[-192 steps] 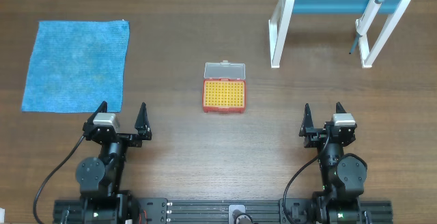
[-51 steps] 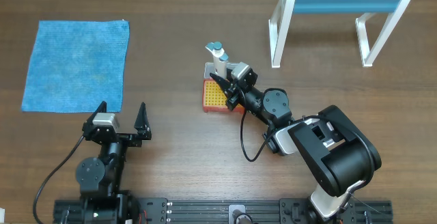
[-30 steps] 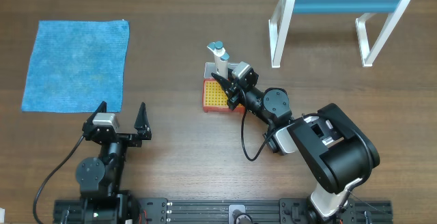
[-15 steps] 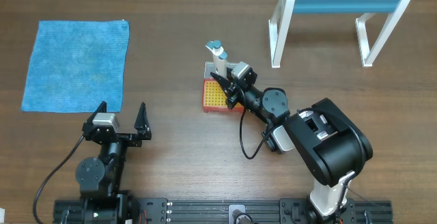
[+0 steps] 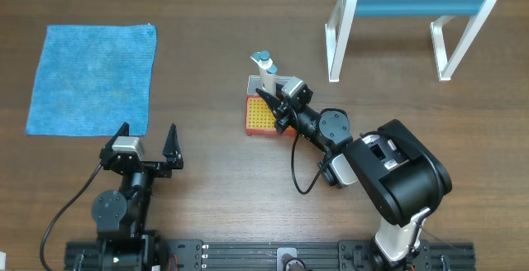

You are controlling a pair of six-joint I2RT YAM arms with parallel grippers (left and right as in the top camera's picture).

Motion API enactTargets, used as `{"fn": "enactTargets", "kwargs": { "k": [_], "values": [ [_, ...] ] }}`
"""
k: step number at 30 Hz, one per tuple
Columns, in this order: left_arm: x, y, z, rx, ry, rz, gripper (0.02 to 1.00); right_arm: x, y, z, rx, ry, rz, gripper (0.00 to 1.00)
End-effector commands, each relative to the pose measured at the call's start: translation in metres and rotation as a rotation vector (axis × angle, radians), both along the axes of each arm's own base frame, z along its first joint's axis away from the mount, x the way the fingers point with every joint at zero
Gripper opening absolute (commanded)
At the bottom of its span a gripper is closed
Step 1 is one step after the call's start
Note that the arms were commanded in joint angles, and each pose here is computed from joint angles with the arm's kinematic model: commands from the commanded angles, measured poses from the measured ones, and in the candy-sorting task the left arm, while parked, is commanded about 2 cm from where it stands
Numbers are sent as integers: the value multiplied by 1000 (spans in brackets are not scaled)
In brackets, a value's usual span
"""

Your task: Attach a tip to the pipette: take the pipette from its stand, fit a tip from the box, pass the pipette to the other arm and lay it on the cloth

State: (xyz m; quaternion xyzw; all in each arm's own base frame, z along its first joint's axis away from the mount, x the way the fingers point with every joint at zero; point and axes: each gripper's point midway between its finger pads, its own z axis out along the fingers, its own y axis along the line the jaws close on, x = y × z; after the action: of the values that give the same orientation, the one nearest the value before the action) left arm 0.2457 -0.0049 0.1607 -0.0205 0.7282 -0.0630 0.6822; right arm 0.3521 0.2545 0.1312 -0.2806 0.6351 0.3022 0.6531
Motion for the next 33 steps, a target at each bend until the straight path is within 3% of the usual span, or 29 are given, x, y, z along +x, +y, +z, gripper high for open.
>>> {"fn": "enactTargets", "kwargs": {
  "k": [1,10,13,16,19,21,24,29,33],
  "values": [
    [0,0,-2,-12,5,3,996,-6,-6,3,-7,23,-9,80],
    [0,0,-2,-12,5,4,996,-21,-13,108,103,-187,-1,80],
    [0,0,-2,-12,5,3,996,-42,0,144,31,-73,134,80],
    [0,0,-2,-12,6,3,996,-63,-9,155,-85,190,144,80],
    [0,0,-2,-12,6,3,996,-86,-15,131,-158,388,158,80],
    [0,0,-2,-12,5,3,996,-102,-17,109,-146,573,172,82],
    [0,0,-2,-12,6,3,996,-120,-11,107,-95,695,252,80],
    [0,0,-2,-12,5,3,996,-135,3,130,-23,685,395,80],
    [0,0,-2,-12,4,3,996,-130,6,145,33,659,400,80]
  ]
}}
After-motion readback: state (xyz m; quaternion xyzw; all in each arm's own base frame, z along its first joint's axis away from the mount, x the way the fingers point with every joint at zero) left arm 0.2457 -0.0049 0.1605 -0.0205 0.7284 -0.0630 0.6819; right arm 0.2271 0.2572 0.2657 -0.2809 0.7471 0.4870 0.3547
